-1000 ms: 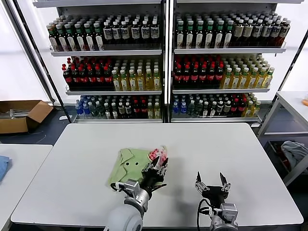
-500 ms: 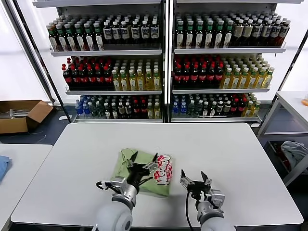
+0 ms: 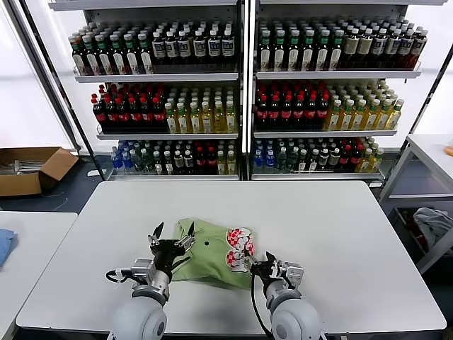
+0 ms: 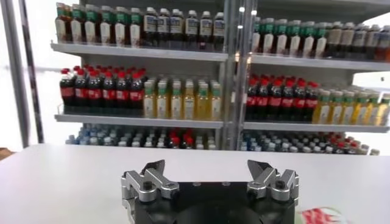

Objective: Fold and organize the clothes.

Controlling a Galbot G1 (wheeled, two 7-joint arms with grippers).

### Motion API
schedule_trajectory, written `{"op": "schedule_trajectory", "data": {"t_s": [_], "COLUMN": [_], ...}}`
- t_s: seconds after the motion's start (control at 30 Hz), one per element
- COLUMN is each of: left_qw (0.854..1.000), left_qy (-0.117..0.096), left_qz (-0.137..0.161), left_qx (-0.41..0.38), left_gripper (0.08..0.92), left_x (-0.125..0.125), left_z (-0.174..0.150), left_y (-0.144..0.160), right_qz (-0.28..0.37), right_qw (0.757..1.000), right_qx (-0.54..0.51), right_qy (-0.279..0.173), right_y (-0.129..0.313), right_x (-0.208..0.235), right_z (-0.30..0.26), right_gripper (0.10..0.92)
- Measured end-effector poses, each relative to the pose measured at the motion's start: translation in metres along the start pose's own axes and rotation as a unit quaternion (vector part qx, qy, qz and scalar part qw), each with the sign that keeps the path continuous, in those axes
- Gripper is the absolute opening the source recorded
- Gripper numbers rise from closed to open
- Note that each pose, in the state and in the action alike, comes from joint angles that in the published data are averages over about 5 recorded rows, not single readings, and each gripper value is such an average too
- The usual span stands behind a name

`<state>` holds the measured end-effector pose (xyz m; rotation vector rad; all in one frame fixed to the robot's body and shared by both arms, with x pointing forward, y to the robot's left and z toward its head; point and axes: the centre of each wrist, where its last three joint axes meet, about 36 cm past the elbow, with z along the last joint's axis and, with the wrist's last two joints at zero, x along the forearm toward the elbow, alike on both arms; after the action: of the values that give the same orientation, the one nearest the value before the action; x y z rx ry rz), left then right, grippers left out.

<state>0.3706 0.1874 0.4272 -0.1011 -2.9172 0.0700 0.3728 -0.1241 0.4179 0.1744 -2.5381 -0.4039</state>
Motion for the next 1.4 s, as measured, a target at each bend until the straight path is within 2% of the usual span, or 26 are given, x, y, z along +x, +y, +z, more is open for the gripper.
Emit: {"op": "schedule_trajectory", "data": {"t_s": [0.1, 0.43, 0.73, 0.83, 1.27, 1.4], "left_qw": [1.0, 1.0, 0.999, 0.999, 1.0, 1.0], "left_qy": [0.001, 0.006, 0.006, 0.004, 0.002, 0.003], "left_qz": [-0.007, -0.027, -0.035, -0.035, -0.025, -0.024], "left_qx": [-0.002, -0.002, 0.0, 0.0, 0.01, 0.012], "left_gripper": [0.823, 0.823, 0.823, 0.823, 0.823, 0.823], "left_x": [0.0, 0.002, 0.006, 0.008, 0.014, 0.017], "left_z": [0.0, 0.001, 0.0, 0.0, -0.002, -0.001], "left_y": [0.004, 0.011, 0.016, 0.016, 0.005, 0.003], "right_qz": [0.0, -0.011, -0.009, -0.005, 0.069, 0.093], "right_qw": [1.0, 1.0, 0.999, 0.999, 0.987, 0.98], "right_qx": [0.003, 0.014, 0.037, 0.05, 0.142, 0.171], "right_qy": [0.008, 0.017, 0.006, -0.003, -0.029, -0.029], "right_y": [0.003, 0.01, 0.005, -0.003, -0.07, -0.084], "right_x": [-0.003, -0.005, 0.0, 0.005, 0.004, 0.002], "right_z": [0.003, 0.007, 0.004, -0.002, -0.024, -0.022], "right_gripper": [0.654, 0.375, 0.134, 0.106, 0.106, 0.163]}}
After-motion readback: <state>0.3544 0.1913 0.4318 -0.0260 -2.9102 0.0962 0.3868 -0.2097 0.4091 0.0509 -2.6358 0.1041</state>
